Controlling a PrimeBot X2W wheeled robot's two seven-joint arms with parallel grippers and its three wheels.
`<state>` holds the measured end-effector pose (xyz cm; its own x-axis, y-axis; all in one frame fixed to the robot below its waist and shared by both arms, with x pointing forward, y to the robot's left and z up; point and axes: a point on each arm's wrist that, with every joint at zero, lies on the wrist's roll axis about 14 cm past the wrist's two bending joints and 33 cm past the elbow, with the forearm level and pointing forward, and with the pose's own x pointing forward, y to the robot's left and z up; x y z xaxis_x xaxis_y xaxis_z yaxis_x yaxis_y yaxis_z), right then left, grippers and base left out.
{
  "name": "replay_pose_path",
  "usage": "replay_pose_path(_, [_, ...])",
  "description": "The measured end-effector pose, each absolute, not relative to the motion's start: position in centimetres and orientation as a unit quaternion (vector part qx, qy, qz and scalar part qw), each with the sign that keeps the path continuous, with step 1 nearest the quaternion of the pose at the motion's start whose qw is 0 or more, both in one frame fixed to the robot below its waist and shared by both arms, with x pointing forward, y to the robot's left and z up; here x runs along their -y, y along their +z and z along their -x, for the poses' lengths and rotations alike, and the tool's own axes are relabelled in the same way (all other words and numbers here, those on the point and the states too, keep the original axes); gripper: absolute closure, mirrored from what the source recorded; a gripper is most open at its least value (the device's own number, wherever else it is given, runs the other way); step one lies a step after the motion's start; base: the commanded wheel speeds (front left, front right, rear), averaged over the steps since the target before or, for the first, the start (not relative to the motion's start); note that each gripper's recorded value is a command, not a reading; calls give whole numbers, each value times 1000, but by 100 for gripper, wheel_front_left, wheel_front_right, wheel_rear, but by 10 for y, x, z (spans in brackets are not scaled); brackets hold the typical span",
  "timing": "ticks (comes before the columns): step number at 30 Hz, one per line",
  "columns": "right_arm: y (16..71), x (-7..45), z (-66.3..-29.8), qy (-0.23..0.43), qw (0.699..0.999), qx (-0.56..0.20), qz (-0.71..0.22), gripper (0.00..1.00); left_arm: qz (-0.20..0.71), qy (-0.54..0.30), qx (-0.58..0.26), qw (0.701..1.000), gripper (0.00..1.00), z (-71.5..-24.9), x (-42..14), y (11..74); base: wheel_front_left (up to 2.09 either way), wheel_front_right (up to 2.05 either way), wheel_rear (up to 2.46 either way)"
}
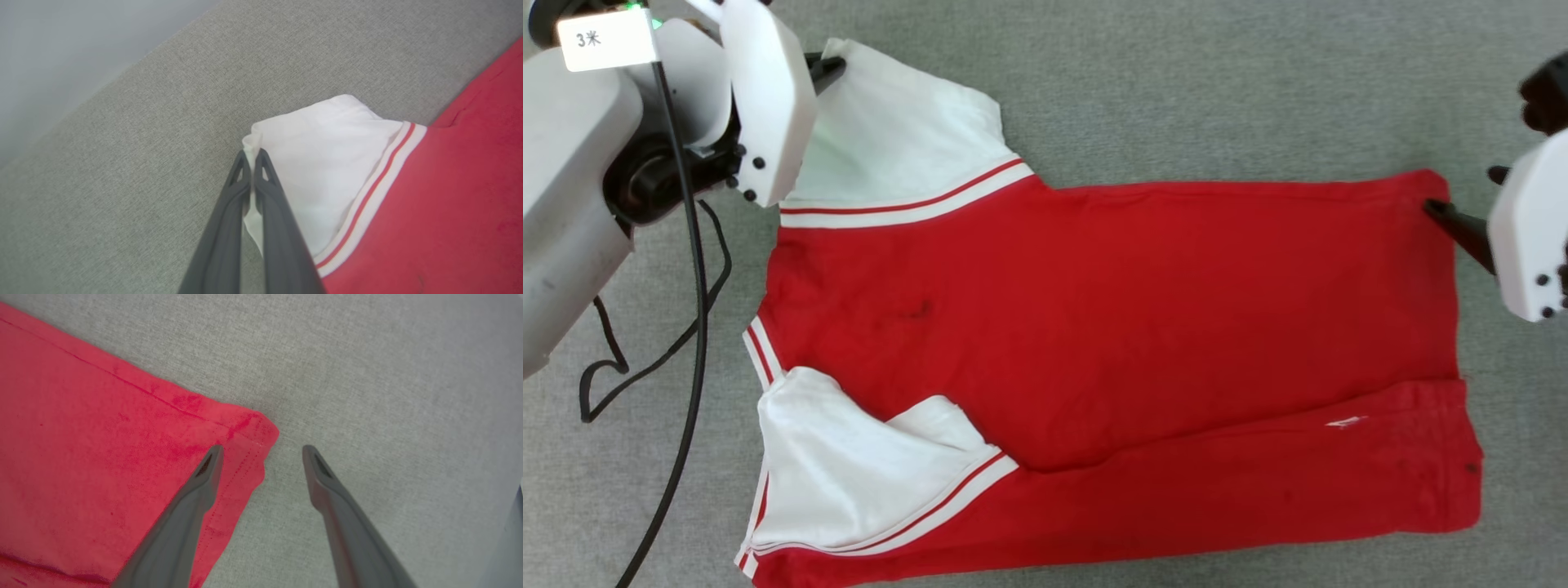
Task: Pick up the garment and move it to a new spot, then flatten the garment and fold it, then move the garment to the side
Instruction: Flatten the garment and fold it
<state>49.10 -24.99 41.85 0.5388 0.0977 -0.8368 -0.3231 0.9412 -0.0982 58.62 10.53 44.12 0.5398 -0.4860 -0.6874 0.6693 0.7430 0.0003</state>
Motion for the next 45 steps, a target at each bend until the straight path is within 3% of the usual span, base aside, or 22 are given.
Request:
replay_pose_path(9, [360, 237, -491, 140, 820, -531, 162, 0, -131, -335, -341, 869, 100, -592, -108, 430, 0, 0, 0])
replay_pose_path(16, [344, 239, -492, 139, 816, -541, 147, 0, -134, -330, -345, 868, 100, -590, -115, 423, 0, 0, 0])
replay_pose_path(17, [344, 240, -493, 138, 820, -536, 145, 82, -132, -329, -345, 869, 100, -590, -116, 423, 0, 0, 0])
replay_pose_path(18, [344, 240, -493, 138, 823, -532, 143, 100, -132, -329, -344, 869, 100, -590, -116, 424, 0, 0, 0])
replay_pose_path(28, [375, 226, -496, 146, 879, -444, 95, 100, -118, -318, -323, 884, 100, -569, -124, 447, 0, 0, 0])
replay_pose_path(38, [420, 228, -465, 150, 914, -370, 70, 100, -109, -317, -296, 894, 100, -517, -133, 479, 0, 0, 0])
replay_pose_path(45, [436, 222, -424, 163, 922, -347, 52, 100, -97, -298, -287, 905, 100, -460, -150, 488, 0, 0, 0])
